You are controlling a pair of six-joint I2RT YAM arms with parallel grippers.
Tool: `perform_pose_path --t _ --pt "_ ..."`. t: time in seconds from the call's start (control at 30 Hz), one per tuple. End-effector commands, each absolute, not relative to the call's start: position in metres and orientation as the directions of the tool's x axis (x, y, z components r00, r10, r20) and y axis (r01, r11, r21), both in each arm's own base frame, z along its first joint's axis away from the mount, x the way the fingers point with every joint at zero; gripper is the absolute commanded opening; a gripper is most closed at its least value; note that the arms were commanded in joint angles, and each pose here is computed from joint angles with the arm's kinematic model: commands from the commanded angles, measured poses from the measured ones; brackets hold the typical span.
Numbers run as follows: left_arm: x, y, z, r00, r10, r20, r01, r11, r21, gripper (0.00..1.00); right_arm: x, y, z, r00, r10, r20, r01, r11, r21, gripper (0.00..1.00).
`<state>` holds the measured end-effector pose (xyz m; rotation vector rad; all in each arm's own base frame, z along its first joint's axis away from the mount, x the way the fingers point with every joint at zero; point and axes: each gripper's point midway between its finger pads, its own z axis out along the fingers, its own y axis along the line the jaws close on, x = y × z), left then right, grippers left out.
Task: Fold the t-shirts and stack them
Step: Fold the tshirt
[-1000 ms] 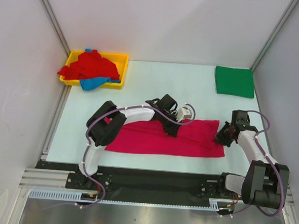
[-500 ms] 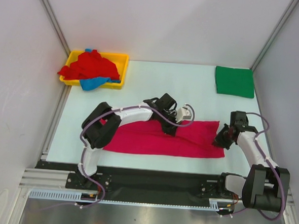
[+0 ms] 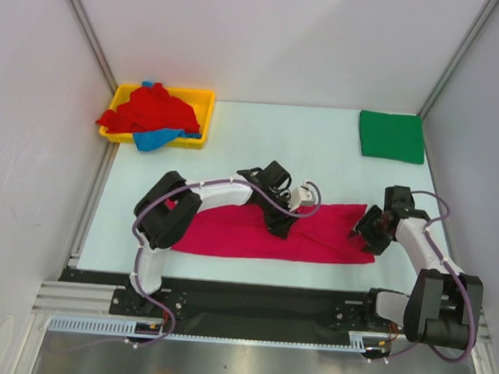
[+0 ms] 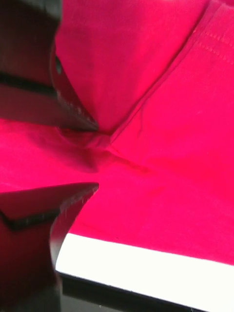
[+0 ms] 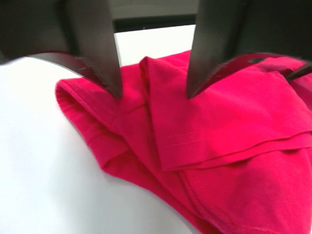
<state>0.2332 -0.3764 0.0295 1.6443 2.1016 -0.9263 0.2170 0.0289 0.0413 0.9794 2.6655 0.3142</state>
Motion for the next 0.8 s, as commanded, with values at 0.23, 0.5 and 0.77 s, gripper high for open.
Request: perform_pose_path --t 0.23,0.5,0.77 --pt "0.273 -0.361 0.145 -0.330 0.621 -0.711 0.940 0.150 -0.305 0.58 0.209 -0.007 0.071 -0.594 0.754 -0.279 0.708 0.655 0.264 0.63" --pt "0.346 -0.204 0.089 -0.440 0.673 -0.594 0.836 0.549 0.003 0.56 0.205 -0.018 0.043 -0.416 0.884 -0.214 0.837 0.464 0.288 0.62" --pt "0.374 -0.074 0.049 -0.566 0.667 -0.486 0.676 0.712 0.189 0.42 0.198 -0.015 0.020 -0.389 0.904 -0.177 0.863 0.425 0.274 0.56"
